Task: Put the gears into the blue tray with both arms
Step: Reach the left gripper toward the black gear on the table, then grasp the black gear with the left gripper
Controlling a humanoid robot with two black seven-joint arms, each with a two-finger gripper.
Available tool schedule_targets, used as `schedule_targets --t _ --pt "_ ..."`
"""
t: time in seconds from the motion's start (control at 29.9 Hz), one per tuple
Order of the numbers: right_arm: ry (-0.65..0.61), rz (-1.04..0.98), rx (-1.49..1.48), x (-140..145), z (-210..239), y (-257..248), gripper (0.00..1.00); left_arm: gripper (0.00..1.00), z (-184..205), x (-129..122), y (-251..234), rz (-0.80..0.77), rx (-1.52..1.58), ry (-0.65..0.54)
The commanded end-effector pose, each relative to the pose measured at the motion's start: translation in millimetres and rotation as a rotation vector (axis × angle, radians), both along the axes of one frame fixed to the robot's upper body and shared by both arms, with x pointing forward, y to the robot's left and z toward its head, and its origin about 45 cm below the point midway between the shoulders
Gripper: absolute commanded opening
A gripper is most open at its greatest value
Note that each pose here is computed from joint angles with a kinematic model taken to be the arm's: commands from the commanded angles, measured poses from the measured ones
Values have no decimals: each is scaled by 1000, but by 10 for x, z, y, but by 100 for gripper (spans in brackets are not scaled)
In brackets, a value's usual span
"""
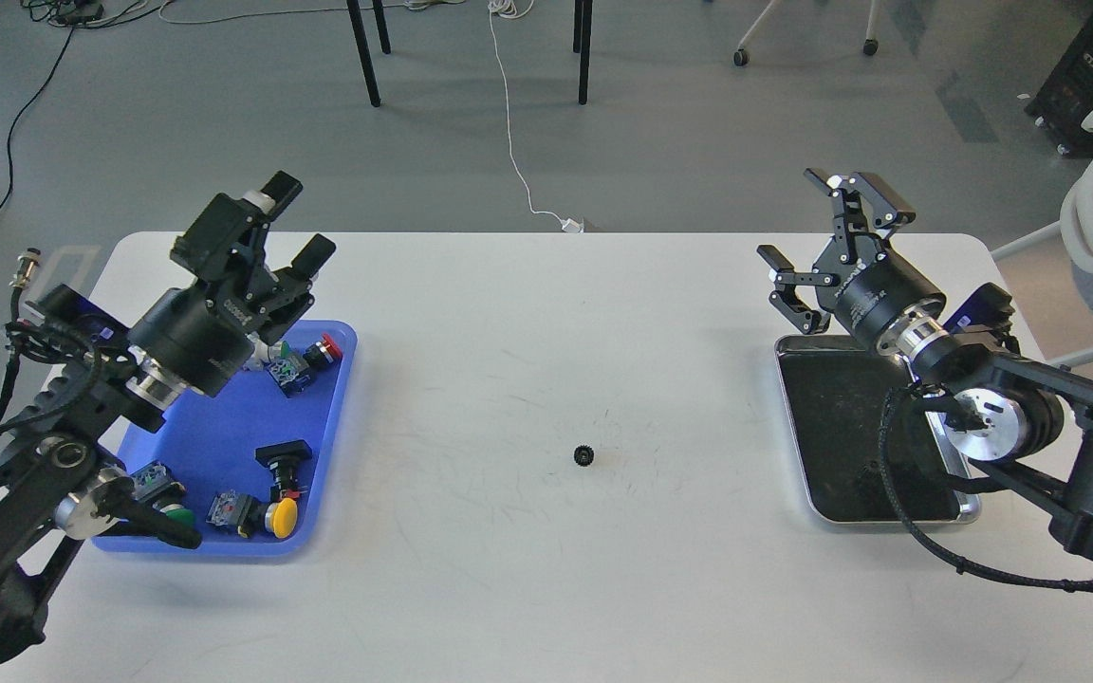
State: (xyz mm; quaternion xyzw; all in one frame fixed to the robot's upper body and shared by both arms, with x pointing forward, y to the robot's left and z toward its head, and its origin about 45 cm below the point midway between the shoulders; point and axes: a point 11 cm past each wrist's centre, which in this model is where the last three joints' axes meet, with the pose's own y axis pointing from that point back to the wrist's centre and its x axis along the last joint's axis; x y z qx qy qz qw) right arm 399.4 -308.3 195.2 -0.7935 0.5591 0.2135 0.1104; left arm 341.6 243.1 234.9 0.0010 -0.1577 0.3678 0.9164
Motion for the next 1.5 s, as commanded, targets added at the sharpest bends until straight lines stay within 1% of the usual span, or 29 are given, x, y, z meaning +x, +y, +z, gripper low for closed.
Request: schedule_targets --t 0.0,0.1,0.17,0.27,0.37,0.47,0.57,0.67,0.8,0.87,1.24,1.37,1.47 --pt "21 -24 79 -138 -75 -241 95 98 -9 -15 -596 -268 297 -124" --pt "23 2 136 -259 -96 -395 95 98 -67 -43 -947 -449 542 -246" --pt "44 8 147 -364 -184 -456 96 98 -122 -51 -1082 -545 706 -335" --pt "68 -17 122 -461 -265 -604 97 98 -311 -77 -1250 -659 894 -430" --pt "89 -21 114 -538 -337 -639 97 98 -476 -46 -1316 -729 1064 -520" --pt "93 -21 112 -553 -354 -642 97 97 -616 33 -1333 -765 1187 -562" --pt "91 -19 113 -549 -347 -635 97 96 -713 97 -1387 -790 1233 -552" --pt "92 -19 111 -552 -348 -641 97 94 -756 140 -1483 -818 1272 -574" --pt "88 -22 111 -546 -331 -652 97 82 -831 124 -1589 -857 1300 -584" --pt "87 -24 107 -551 -322 -675 97 79 -877 129 -1655 -864 1305 -580" --pt "90 -22 98 -568 -334 -688 97 70 -1045 131 -1768 -875 1324 -568" --pt "92 -21 97 -573 -339 -688 97 63 -1075 115 -1764 -878 1324 -560" --pt "92 -22 96 -573 -340 -693 97 53 -1101 98 -1754 -888 1331 -559"
